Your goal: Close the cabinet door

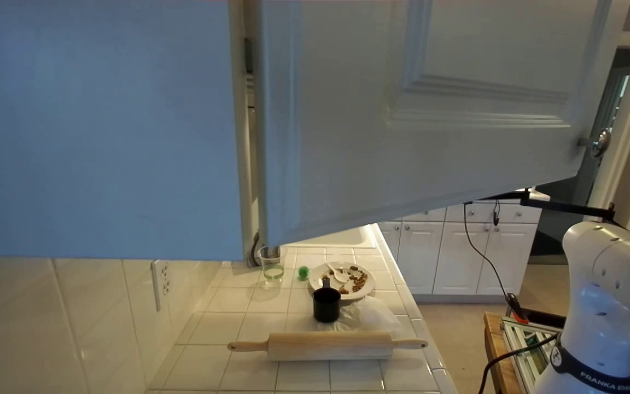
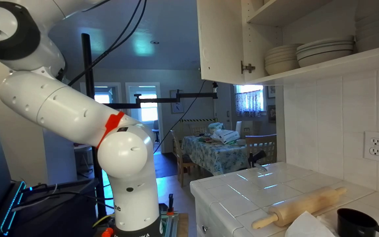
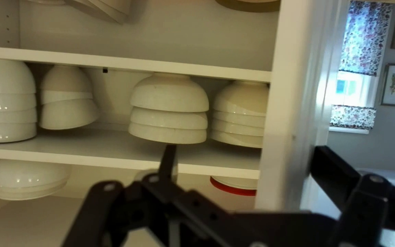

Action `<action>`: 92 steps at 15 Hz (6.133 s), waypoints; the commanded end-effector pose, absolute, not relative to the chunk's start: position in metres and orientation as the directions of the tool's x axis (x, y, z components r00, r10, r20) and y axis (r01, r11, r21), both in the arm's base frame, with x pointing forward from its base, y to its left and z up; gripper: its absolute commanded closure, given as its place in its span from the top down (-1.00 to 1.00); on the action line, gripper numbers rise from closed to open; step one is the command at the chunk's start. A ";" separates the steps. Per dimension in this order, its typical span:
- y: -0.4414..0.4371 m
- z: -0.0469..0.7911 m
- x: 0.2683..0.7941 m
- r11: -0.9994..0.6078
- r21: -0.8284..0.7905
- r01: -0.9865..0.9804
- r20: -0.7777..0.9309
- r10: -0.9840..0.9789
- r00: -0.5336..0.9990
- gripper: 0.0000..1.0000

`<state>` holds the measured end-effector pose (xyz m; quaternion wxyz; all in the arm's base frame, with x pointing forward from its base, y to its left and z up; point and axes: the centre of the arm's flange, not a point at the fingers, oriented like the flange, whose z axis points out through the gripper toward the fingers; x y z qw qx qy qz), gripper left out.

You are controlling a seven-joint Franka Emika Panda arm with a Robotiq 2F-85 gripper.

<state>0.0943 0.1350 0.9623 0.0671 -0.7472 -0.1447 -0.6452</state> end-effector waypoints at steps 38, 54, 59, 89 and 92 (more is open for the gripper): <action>0.036 0.920 0.220 -0.987 -0.022 0.157 0.996 -0.008 0.094 1.00; 0.014 0.913 0.281 -0.971 -0.081 0.226 0.992 -0.056 0.115 1.00; 0.007 0.911 0.295 -0.952 -0.141 0.272 0.981 -0.096 0.171 1.00; 0.079 0.936 0.164 -0.888 -0.327 0.322 0.848 -0.125 0.516 1.00; 0.083 0.923 0.134 -0.893 -0.362 0.268 0.773 -0.126 0.622 1.00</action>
